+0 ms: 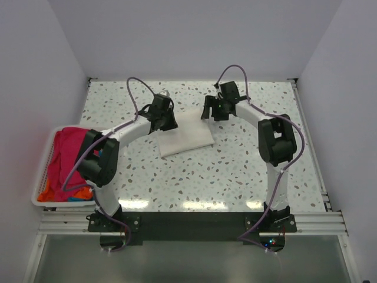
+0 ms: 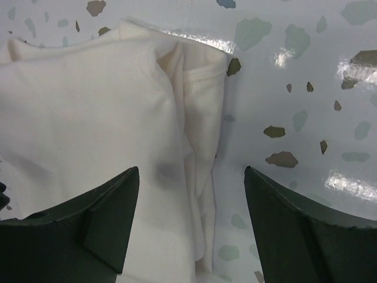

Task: Fold and stack the t-shirts
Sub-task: Neatly place the folded tshirt to the corner

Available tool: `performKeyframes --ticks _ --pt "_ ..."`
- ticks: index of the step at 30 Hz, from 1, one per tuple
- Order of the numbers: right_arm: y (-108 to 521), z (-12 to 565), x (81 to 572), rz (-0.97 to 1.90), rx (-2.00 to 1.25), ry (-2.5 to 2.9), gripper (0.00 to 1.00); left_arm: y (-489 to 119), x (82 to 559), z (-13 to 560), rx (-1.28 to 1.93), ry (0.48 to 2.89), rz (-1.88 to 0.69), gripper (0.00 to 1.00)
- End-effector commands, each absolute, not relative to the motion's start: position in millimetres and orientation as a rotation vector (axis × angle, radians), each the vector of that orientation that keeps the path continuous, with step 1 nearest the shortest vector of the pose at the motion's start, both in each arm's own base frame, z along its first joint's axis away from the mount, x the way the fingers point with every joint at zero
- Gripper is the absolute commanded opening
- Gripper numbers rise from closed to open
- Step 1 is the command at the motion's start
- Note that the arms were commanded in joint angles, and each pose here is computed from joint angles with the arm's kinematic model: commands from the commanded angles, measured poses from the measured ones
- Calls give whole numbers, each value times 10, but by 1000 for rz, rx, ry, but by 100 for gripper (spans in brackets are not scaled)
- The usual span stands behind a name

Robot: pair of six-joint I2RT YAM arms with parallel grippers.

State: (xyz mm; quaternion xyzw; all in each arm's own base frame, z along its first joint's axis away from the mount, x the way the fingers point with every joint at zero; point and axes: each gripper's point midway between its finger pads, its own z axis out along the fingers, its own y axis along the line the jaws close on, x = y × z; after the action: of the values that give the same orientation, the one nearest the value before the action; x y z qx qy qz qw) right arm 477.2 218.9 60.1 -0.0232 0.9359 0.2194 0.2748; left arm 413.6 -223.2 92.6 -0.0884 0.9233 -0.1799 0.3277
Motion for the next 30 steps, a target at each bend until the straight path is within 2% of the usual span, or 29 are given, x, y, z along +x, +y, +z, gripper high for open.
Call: performKeyframes --ticks 1,6,9,13,14,16,17,18,24,30 --pt "2364 630 4946 643 -162 2451 74 -2307 4149 767 -219 2426 -474 25" --pt "2473 427 4893 610 -212 2492 73 -2358 4128 585 -215 2465 -489 25" --pt "2492 390 4889 564 -225 2504 67 -2367 4150 604 -210 2465 -487 25" --pt "2450 331 4881 494 -208 2528 42 -2337 4214 782 -215 2443 -457 30" --pt "2426 325 4878 477 -202 2534 30 -2310 4236 834 -217 2430 -439 32" --pt "2339 283 4867 414 -182 2558 15 -2279 4260 1019 -214 2406 -423 34" --pt "2312 285 4873 393 -178 2560 2 -2263 4277 1087 -216 2394 -418 35" --pt "2211 266 4887 327 -163 2569 0 -2261 4278 1240 -210 2371 -424 35" --pt "1654 520 5157 20 -137 2492 0 -2174 4091 1728 -173 2304 -460 35" --pt "788 690 5538 -195 -71 2466 0 -2016 3766 1863 -135 2296 -460 35"
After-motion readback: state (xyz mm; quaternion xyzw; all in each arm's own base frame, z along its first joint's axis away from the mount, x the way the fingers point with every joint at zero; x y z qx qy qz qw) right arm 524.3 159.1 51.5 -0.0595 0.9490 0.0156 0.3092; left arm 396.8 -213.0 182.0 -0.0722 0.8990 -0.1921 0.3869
